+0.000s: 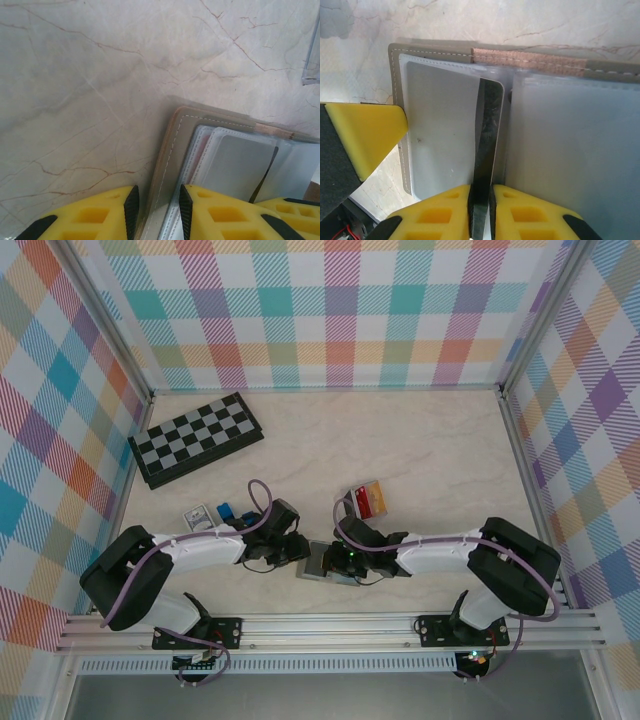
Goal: Put the credit cards into the card holder
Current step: Insert the credit card into the card slot, then close the card holder at the center of the table.
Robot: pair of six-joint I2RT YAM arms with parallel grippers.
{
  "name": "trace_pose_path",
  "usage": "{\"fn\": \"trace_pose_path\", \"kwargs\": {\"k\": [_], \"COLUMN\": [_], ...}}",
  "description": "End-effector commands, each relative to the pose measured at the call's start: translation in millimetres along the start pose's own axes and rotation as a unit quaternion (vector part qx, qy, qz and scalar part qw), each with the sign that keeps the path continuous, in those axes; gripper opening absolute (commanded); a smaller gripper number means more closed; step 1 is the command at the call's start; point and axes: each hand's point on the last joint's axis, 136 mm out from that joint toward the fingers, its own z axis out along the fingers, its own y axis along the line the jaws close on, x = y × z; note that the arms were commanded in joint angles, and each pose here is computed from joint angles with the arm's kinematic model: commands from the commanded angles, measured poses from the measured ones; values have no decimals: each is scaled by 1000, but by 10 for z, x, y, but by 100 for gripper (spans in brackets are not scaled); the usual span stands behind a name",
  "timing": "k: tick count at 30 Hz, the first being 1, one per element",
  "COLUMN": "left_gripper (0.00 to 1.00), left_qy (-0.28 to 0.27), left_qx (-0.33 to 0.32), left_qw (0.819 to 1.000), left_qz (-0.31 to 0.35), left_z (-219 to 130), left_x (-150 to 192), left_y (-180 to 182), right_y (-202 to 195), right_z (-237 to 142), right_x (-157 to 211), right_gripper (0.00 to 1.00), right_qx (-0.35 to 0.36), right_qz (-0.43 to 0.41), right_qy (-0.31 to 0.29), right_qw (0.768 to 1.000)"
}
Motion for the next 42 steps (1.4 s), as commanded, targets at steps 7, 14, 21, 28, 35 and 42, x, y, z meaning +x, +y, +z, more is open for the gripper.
{"fn": "trace_pose_path", "kwargs": {"k": [7, 14, 21, 28, 35, 42], "left_gripper": [34, 38, 42, 43, 49, 51], "left_qy": [-17, -35, -47, -56, -55, -47], "left_qx": [-3, -6, -15, -34, -32, -19], "left_qw": [1000, 999, 998, 997, 998, 998], "left_qz": [18, 24, 32, 40, 32, 22], "left_z": [-82, -162, -235, -315, -316, -300], "left_x": [52, -27, -86, -145, -176, -238], "left_y": [-4, -49, -72, -72, -76, -126], "right_y": [-50, -315, -377, -406, -508, -512], "right_z": [-537, -877, -1034, -1220, -1328, -1375], "right_x": [-259, -393, -470, -615, -622, -628], "right_gripper": [29, 36, 47, 52, 62, 67], "right_qx": [74, 202, 232, 242, 241, 233], "right_qz": [-59, -88, -90, -98, -82, -79], "right_qy": [-75, -95, -116, -137, -121, -118], "right_qw": [993, 971, 962, 956, 959, 962]}}
